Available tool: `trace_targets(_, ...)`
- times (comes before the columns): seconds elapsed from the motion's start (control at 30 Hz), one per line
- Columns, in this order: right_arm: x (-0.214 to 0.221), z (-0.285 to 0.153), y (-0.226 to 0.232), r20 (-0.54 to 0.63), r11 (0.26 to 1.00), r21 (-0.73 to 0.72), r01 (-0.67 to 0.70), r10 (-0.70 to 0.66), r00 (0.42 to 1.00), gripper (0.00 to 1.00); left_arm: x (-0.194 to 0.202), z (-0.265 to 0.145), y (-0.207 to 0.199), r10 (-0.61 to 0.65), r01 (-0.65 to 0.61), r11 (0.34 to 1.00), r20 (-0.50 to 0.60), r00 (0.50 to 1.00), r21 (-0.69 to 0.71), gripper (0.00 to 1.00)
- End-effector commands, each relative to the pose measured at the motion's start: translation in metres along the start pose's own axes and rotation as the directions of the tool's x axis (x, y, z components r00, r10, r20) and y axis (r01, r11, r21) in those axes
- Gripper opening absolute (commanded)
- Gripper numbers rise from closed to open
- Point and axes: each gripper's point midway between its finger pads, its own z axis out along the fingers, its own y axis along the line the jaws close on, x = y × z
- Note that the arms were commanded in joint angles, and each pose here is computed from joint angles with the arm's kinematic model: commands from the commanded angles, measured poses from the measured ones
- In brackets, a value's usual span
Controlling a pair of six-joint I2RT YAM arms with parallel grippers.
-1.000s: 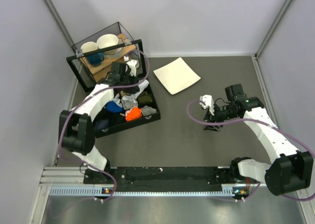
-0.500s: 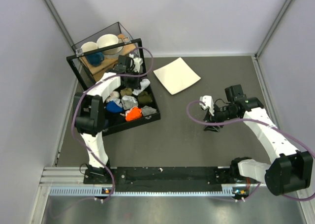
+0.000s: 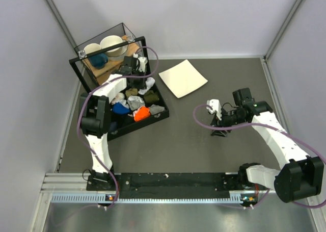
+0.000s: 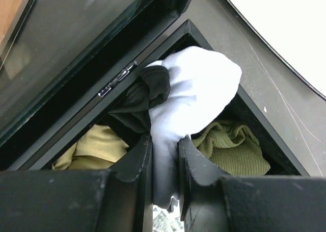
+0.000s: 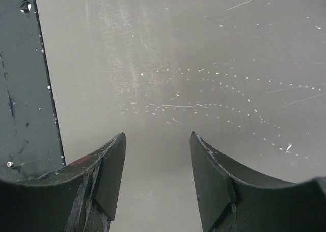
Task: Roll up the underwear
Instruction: Place the underwear in the storage box.
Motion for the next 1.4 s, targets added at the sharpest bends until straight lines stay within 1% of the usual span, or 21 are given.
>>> trace_targets(0.0,-0.004,0.000,0.002,0.036,1.000,-0.007,-0.002,0.002,0.999,0.54,0.008,0.006,0.013,-0.015,0.019,0.997,0.041,0.999,-0.076,0.00)
trace_targets(0.07,-0.004,0.000,0.002,0.035,1.000,-0.009,-0.002,0.002,0.999,0.54,0.009,0.003,0.015,0.002,0.001,0.995,0.036,0.999,-0.095,0.00)
trace_targets(0.17,-0.004,0.000,0.003,0.038,1.000,-0.005,0.004,-0.003,0.999,0.54,0.011,-0.001,0.018,0.080,-0.077,0.985,0.012,0.997,-0.153,0.00)
trace_targets(0.23,-0.004,0.000,0.003,0.040,1.000,-0.005,0.005,-0.005,0.999,0.54,0.012,-0.003,0.024,0.153,-0.152,0.965,-0.014,0.988,-0.213,0.01)
trace_targets(0.3,-0.005,0.000,0.003,0.040,1.000,-0.007,0.004,-0.003,0.999,0.54,0.013,-0.001,0.024,0.219,-0.222,0.948,-0.041,0.975,-0.229,0.00)
trace_targets(0.37,-0.005,-0.001,0.003,0.041,1.000,-0.005,0.007,-0.007,0.999,0.54,0.010,-0.003,0.028,0.253,-0.261,0.928,-0.062,0.965,-0.266,0.00)
trace_targets(0.47,-0.005,0.000,0.003,0.043,1.000,-0.007,0.005,-0.005,0.999,0.54,0.011,0.000,0.032,0.297,-0.319,0.906,-0.122,0.947,-0.279,0.00)
trace_targets(0.57,-0.005,0.000,0.004,0.044,1.000,-0.007,0.007,-0.007,0.999,0.54,0.021,0.009,0.034,0.328,-0.373,0.891,-0.200,0.923,-0.259,0.00)
trace_targets(0.7,-0.005,-0.001,0.004,0.045,1.000,-0.006,0.010,-0.010,0.999,0.54,0.046,0.022,0.034,0.342,-0.413,0.888,-0.307,0.888,-0.205,0.01)
trace_targets(0.77,-0.005,-0.001,0.004,0.042,1.000,-0.007,0.009,-0.009,0.999,0.54,0.048,0.025,0.033,0.345,-0.418,0.889,-0.325,0.880,-0.188,0.01)
trace_targets(0.8,-0.005,0.000,0.004,0.043,1.000,-0.008,0.008,-0.008,0.999,0.54,0.060,0.030,0.032,0.344,-0.421,0.893,-0.362,0.867,-0.160,0.01)
trace_targets(0.87,-0.005,0.000,0.004,0.045,1.000,-0.008,0.008,-0.008,0.999,0.54,0.059,0.032,0.031,0.345,-0.422,0.895,-0.376,0.860,-0.145,0.02)
trace_targets(0.9,-0.006,0.000,0.004,0.046,1.000,-0.008,0.011,-0.011,0.999,0.54,0.072,0.035,0.030,0.336,-0.417,0.901,-0.416,0.845,-0.118,0.02)
trace_targets(0.93,-0.005,-0.001,0.004,0.045,1.000,-0.006,0.010,-0.009,0.999,0.54,0.066,0.036,0.029,0.338,-0.416,0.902,-0.407,0.849,-0.119,0.02)
trace_targets(1.1,-0.005,-0.001,0.004,0.047,1.000,-0.007,0.008,-0.008,0.999,0.54,0.069,0.037,0.024,0.330,-0.401,0.912,-0.422,0.844,-0.088,0.03)
trace_targets(1.17,-0.006,-0.001,0.005,0.047,1.000,-0.007,0.009,-0.008,0.999,0.54,0.066,0.035,0.022,0.322,-0.390,0.916,-0.414,0.852,-0.090,0.06)
trace_targets(1.3,-0.006,-0.001,0.006,0.047,1.000,-0.007,0.012,-0.011,0.999,0.54,0.047,0.024,0.018,0.303,-0.364,0.924,-0.357,0.884,-0.117,0.17)
trace_targets(1.37,-0.006,-0.001,0.006,0.047,1.000,-0.007,0.013,-0.013,0.999,0.54,0.030,0.014,0.015,0.295,-0.348,0.928,-0.307,0.905,-0.135,0.30)
